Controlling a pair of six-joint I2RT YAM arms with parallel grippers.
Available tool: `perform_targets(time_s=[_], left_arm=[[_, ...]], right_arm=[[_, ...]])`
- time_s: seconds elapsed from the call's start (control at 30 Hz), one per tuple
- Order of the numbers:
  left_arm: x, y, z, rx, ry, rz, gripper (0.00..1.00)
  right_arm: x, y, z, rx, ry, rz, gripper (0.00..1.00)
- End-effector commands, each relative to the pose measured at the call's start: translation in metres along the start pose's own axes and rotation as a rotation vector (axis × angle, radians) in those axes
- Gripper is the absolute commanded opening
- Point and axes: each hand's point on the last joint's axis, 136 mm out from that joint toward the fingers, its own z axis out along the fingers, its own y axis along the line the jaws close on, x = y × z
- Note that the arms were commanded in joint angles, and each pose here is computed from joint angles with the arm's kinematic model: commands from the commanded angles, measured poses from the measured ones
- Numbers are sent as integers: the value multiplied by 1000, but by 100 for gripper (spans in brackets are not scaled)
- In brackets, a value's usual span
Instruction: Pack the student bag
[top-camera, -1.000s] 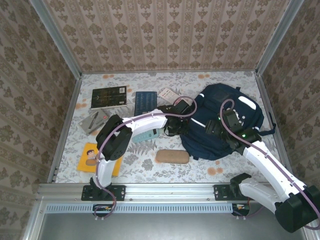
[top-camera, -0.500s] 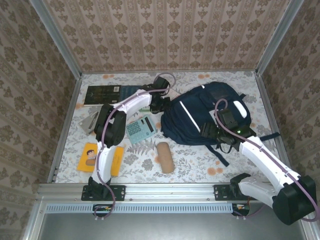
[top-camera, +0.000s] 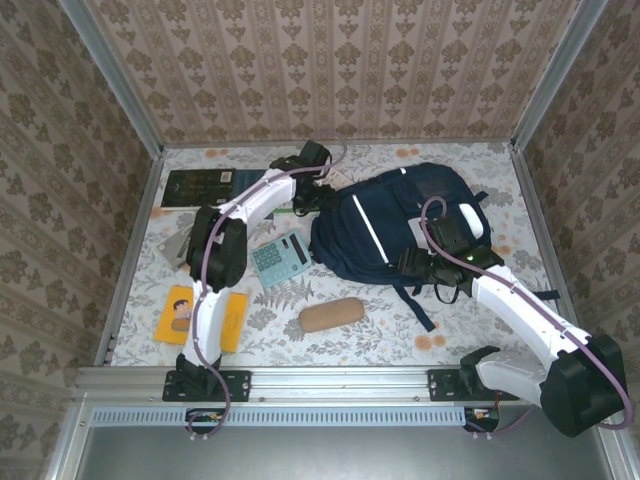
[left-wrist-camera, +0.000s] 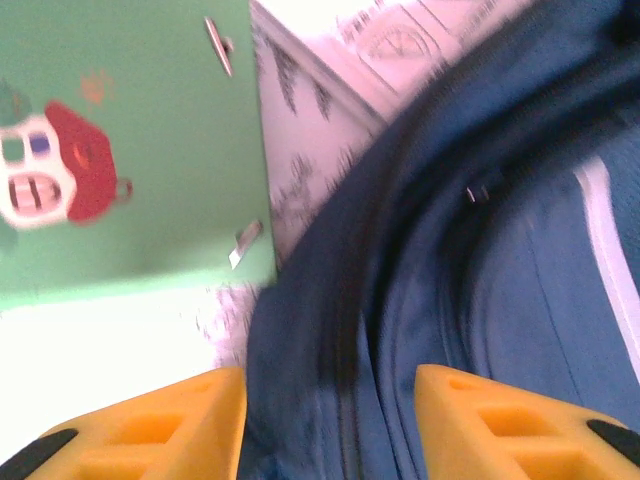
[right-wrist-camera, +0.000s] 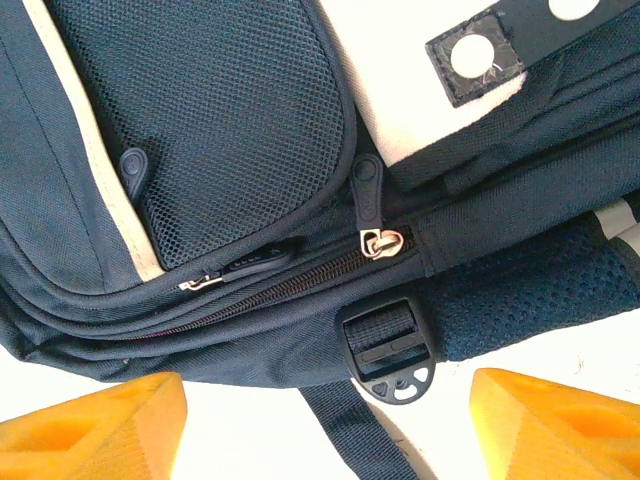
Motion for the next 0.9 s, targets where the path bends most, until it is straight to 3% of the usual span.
perform_targets(time_s=[0.0, 0.17, 0.47, 0.57, 0.87], left_arm=[[18, -27, -46, 26, -42, 77, 49], [64, -48, -57, 50, -33, 96, 49], [127, -111, -56, 140, -68, 209, 49], [146, -126, -49, 128, -65, 257, 49], [180, -158, -37, 128, -53, 369, 49]], right_arm=[[9, -2, 4, 1, 20, 5, 74], [18, -31, 8, 82, 14, 144, 70], [9, -48, 23, -151, -37, 583, 68], [-2, -53, 24, -216, -64, 653, 68], [-14, -80, 41, -220, -29, 773, 70]])
